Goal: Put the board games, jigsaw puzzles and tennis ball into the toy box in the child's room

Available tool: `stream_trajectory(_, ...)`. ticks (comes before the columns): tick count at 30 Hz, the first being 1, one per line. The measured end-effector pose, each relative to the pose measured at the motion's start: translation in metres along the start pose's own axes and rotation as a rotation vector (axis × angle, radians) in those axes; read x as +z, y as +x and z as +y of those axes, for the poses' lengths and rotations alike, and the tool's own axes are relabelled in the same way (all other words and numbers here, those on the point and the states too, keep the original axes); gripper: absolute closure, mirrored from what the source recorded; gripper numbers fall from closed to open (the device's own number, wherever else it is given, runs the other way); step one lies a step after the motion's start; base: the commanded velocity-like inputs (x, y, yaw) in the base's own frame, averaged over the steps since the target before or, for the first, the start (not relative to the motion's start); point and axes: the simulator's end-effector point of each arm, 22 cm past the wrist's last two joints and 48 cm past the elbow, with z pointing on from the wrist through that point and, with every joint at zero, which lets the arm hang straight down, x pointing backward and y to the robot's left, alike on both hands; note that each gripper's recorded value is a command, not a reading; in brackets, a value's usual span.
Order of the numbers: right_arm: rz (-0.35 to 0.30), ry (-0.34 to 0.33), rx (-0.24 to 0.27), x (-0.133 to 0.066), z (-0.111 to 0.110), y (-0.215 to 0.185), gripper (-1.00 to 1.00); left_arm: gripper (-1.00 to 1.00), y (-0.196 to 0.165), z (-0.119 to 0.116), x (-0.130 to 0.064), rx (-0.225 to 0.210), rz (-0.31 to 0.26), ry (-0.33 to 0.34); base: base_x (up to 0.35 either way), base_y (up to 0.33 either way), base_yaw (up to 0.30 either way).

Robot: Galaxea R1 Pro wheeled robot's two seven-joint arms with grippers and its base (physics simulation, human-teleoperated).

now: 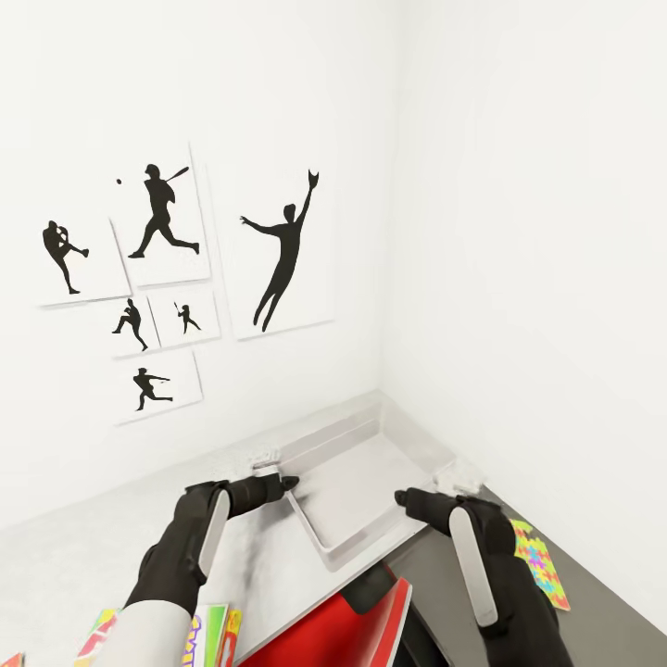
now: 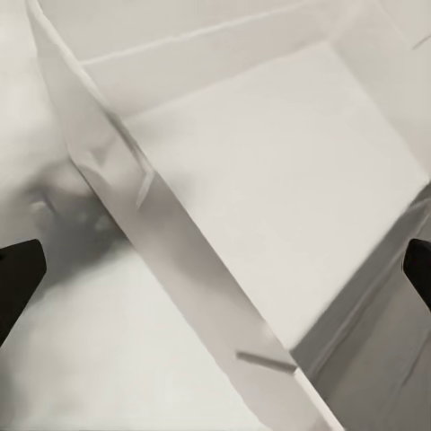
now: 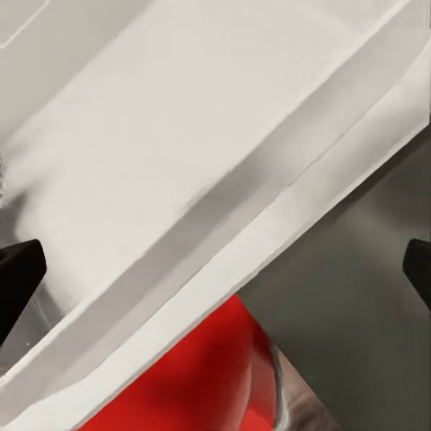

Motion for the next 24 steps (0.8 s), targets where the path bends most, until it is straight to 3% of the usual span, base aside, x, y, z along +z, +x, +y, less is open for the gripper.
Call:
stream_trajectory(4,0.002,0.02,-0.037,0.004,0.007,0.005,-1.0,-1.0,0.001,-0.001,0.001,-0.002,0.0,-0.005,0.0,0.0,0.0)
stream_trajectory(14,-0.003,0.052,-0.049,0.004,0.004,0.005,-1.0,-1.0,0.001,0.0,0.001,-0.002,0.001,-0.01,0.0,0.0,0.0)
stream_trajectory(19,-0.067,0.052,-0.038,0.004,0.006,-0.009,-1.0,-1.0,0.001,-0.001,0.001,-0.001,0.0,-0.008,0.0,0.0,0.0)
stream_trajectory(24,-0.101,0.055,-0.065,0.002,0.017,-0.013,-1.0,-1.0,0.002,-0.007,0.002,0.02,0.003,-0.001,0.0,0.0,0.0)
